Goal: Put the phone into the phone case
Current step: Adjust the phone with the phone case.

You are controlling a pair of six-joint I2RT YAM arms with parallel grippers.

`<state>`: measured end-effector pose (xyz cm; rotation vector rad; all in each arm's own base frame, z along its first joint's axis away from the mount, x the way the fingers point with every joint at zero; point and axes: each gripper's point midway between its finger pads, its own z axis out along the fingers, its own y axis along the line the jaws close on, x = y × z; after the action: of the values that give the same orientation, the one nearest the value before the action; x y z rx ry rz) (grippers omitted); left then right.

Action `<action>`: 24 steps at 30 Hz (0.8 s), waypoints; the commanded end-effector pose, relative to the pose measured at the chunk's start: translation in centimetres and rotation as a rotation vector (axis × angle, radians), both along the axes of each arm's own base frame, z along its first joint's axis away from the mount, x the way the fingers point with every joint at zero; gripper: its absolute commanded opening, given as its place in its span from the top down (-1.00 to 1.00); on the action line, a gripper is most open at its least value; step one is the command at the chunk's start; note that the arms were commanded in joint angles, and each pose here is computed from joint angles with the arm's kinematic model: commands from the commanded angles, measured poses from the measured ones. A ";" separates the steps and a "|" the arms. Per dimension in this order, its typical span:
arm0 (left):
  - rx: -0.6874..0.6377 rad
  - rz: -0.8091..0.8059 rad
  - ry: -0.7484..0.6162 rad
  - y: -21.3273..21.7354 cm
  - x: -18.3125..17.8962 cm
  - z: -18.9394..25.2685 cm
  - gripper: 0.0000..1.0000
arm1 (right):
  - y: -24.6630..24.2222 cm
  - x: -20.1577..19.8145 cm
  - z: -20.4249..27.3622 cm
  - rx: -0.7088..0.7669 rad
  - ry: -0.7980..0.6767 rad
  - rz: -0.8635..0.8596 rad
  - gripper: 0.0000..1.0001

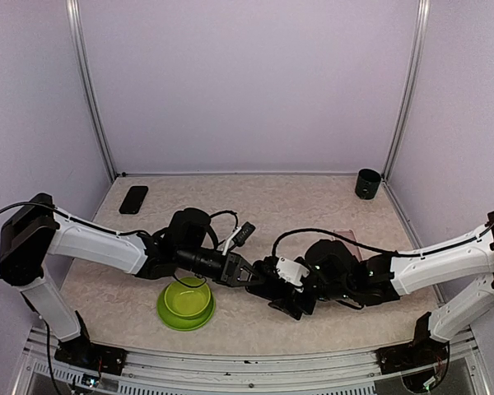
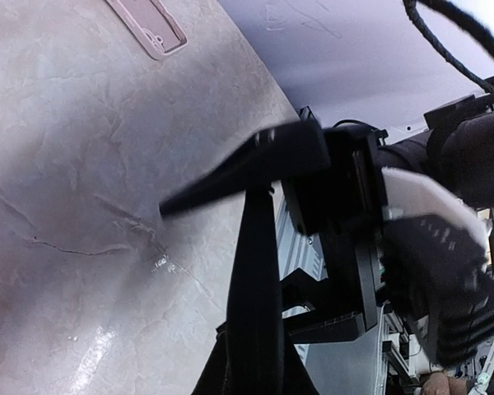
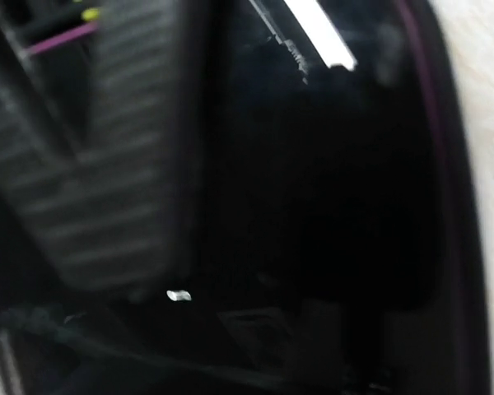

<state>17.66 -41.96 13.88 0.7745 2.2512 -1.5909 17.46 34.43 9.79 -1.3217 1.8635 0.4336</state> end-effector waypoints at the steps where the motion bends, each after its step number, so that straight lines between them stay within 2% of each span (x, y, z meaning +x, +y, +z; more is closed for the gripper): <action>1: -0.074 0.004 -0.054 -1.0 0.6 1.9 1.00 | 2.4 -1.1 4.0 0.149 0.000 0.075 -0.36; 5: -0.074 0.003 -0.055 -1.1 0.7 1.9 1.00 | 2.2 -1.4 4.6 0.176 0.028 0.088 -0.33; 11: -0.079 0.001 -0.060 -1.2 0.8 2.2 1.00 | 1.6 -1.1 5.3 0.190 0.020 0.060 -0.78; 13: -0.079 0.002 -0.063 -1.2 0.8 2.2 1.00 | 1.2 -0.8 5.3 0.191 0.010 0.042 -0.87; 19: -0.076 0.004 -0.062 -1.0 0.7 2.1 1.00 | -0.4 0.0 5.5 0.204 -0.022 -0.019 -0.98; 24: -0.086 0.012 -0.065 -0.7 0.9 2.4 1.00 | -1.0 -0.1 5.6 0.207 -0.036 -0.021 -0.99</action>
<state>17.94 -42.25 13.63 0.7611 2.2469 -1.5842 16.89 34.00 14.82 -1.2060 1.7641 0.5811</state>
